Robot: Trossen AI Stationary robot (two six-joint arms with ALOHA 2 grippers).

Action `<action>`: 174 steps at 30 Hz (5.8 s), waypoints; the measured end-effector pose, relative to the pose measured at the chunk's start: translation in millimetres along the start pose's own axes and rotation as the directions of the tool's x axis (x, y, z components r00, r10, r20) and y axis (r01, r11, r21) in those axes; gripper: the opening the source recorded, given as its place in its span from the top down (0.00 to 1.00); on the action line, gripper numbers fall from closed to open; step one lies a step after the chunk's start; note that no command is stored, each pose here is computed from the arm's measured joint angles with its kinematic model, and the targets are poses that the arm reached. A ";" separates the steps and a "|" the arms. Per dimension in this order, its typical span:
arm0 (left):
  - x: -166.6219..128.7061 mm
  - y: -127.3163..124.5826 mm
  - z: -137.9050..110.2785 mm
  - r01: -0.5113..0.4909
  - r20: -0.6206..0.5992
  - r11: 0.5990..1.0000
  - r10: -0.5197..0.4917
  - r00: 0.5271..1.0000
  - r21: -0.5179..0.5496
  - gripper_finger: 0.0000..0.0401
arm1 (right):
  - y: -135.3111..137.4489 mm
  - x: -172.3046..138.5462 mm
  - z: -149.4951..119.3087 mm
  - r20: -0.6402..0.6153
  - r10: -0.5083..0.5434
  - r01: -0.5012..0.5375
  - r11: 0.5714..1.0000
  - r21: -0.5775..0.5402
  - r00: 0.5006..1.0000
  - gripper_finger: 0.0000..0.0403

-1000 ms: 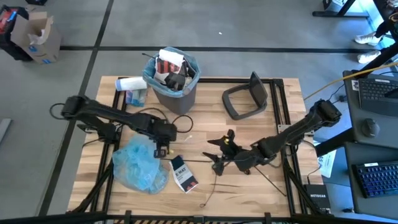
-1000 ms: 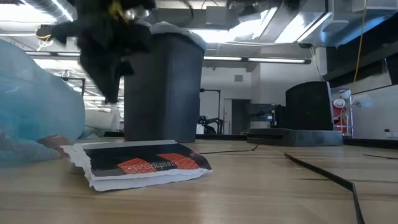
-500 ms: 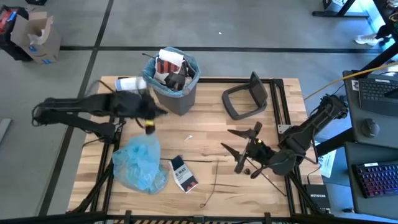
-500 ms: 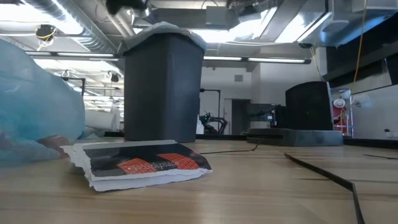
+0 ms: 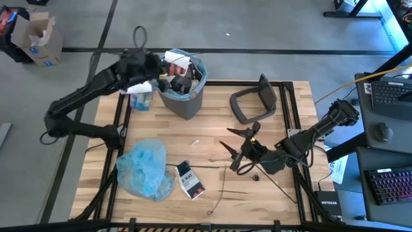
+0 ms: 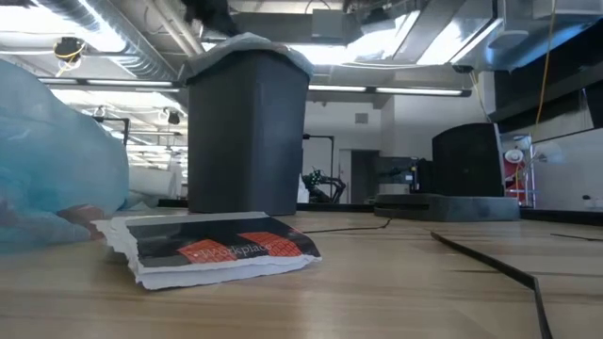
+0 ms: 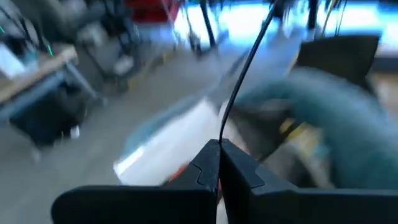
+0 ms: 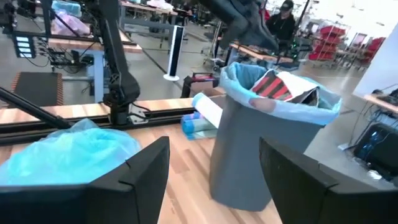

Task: Pick and place trash into bin
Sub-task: Put the zip tie into the trash bin, then put the white paper into the trash bin

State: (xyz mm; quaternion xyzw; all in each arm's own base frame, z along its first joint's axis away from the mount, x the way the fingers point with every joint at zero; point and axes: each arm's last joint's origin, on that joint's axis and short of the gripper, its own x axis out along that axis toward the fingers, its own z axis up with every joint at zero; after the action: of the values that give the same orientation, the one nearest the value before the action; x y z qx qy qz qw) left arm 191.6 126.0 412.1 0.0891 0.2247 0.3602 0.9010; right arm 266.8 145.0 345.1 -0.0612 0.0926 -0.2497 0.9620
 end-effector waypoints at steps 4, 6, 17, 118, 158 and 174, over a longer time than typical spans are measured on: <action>29.5 4.4 -18.6 0.027 -0.172 0.999 -0.030 0.985 -0.021 1.00 | 1.1 1.1 -2.6 -0.015 0.015 -0.015 1.000 0.024 1.000 0.41; 40.9 2.9 -29.4 0.039 -0.273 0.999 -0.042 0.961 -0.017 0.99 | 1.4 0.8 -4.8 -0.026 0.016 -0.015 0.999 0.033 1.000 0.41; 27.1 6.0 -17.4 0.087 -0.265 0.995 -0.097 0.959 -0.048 0.68 | 2.4 1.8 -11.7 -0.061 0.010 -0.006 0.998 0.066 0.998 0.41; -93.4 -146.7 -62.2 0.419 -0.081 0.900 -0.430 0.899 -0.117 0.98 | 14.2 8.4 -33.0 -0.164 0.066 -0.064 0.998 0.017 0.984 0.41; -62.2 -48.3 8.7 0.485 -0.022 0.866 -0.491 0.871 -0.120 0.45 | 1.5 31.6 -37.0 -0.268 0.165 -0.144 0.985 0.096 0.949 0.41; -80.6 -169.7 -76.2 0.708 -0.299 0.677 -0.730 0.614 -0.200 0.54 | 9.0 32.0 -110.7 -0.361 0.398 -0.190 0.849 0.493 0.843 0.41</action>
State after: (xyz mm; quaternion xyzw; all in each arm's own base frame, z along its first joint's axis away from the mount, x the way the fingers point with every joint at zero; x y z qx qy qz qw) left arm 207.6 -52.6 317.7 -0.1029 0.3888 -0.0143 0.9154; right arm 275.4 129.3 230.9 0.2317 0.2626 -0.1166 0.9294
